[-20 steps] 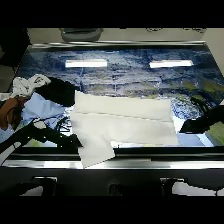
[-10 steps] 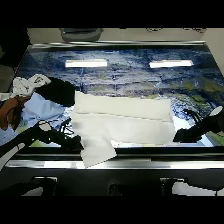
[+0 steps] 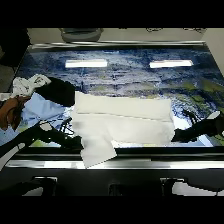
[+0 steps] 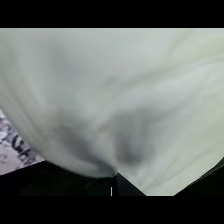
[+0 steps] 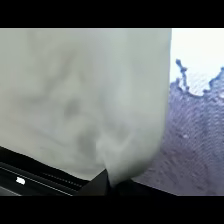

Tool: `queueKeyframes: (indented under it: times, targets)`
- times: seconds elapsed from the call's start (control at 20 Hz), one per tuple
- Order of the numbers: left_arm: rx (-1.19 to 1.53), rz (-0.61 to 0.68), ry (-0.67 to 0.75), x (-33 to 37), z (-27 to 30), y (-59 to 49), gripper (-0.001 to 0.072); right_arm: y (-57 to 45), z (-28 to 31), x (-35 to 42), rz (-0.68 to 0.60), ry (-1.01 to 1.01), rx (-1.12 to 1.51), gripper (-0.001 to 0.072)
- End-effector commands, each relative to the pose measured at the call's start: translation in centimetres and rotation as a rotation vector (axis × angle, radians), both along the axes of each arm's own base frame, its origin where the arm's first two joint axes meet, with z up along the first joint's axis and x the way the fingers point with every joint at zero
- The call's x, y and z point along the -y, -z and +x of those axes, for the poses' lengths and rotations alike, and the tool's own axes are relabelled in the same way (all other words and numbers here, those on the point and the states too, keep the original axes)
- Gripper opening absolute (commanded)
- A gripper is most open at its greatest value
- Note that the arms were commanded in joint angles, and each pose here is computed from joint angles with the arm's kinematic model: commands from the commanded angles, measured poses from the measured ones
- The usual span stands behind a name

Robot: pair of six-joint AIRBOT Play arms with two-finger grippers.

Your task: Fold the shirts.

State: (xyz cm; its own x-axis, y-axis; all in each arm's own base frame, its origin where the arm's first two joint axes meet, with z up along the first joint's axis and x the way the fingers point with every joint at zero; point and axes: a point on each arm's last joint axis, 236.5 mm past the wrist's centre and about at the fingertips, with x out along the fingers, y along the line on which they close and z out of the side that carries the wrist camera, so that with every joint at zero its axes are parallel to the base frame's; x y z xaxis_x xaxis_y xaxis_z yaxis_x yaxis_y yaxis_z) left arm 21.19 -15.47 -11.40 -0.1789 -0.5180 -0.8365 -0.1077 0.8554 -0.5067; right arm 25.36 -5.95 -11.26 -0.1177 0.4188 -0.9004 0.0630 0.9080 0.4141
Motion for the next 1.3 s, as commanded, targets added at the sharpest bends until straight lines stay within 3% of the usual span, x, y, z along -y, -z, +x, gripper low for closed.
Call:
queueKeyframes:
  times: [0.0,0.25,0.55,0.75,1.05,1.1,1.15,1.2,1.25]
  targets:
    - [0.188,0.058,-0.026,-1.6,5.0,-1.1,0.0032,-0.9,0.9,0.6,-0.022,-0.045,0.059,0.0054]
    - [0.392,0.069,-0.026,-3.6,12.2,-8.8,0.0028,-6.6,6.6,2.2,-0.103,-0.087,0.286,0.0053]
    - [0.583,0.080,-0.063,-4.3,24.3,-14.3,0.0028,-11.0,19.4,2.4,-0.338,-0.124,0.576,0.0053]
    - [0.506,0.077,-0.118,-6.2,29.2,-11.5,0.0029,-9.0,24.6,0.7,-0.326,-0.111,0.602,0.0054]
    - [0.358,0.044,-0.103,-5.4,29.8,-4.7,0.0032,-4.0,24.8,-0.3,-0.247,-0.032,0.503,0.0079]
    - [0.345,0.032,-0.105,-5.2,29.7,-4.4,0.0037,-4.2,25.0,-0.5,-0.238,-0.023,0.512,0.0205]
    - [0.344,0.027,-0.108,-5.2,29.7,-4.5,0.0085,-4.7,25.1,-0.8,-0.216,-0.009,0.520,0.0411]
    - [0.346,0.023,-0.109,-5.2,29.6,-4.9,0.0267,-5.6,25.0,-1.0,-0.184,-0.009,0.536,0.0562]
    - [0.346,0.017,-0.107,-5.3,29.6,-5.5,0.0420,-6.7,24.9,-0.9,-0.148,-0.008,0.558,0.0619]
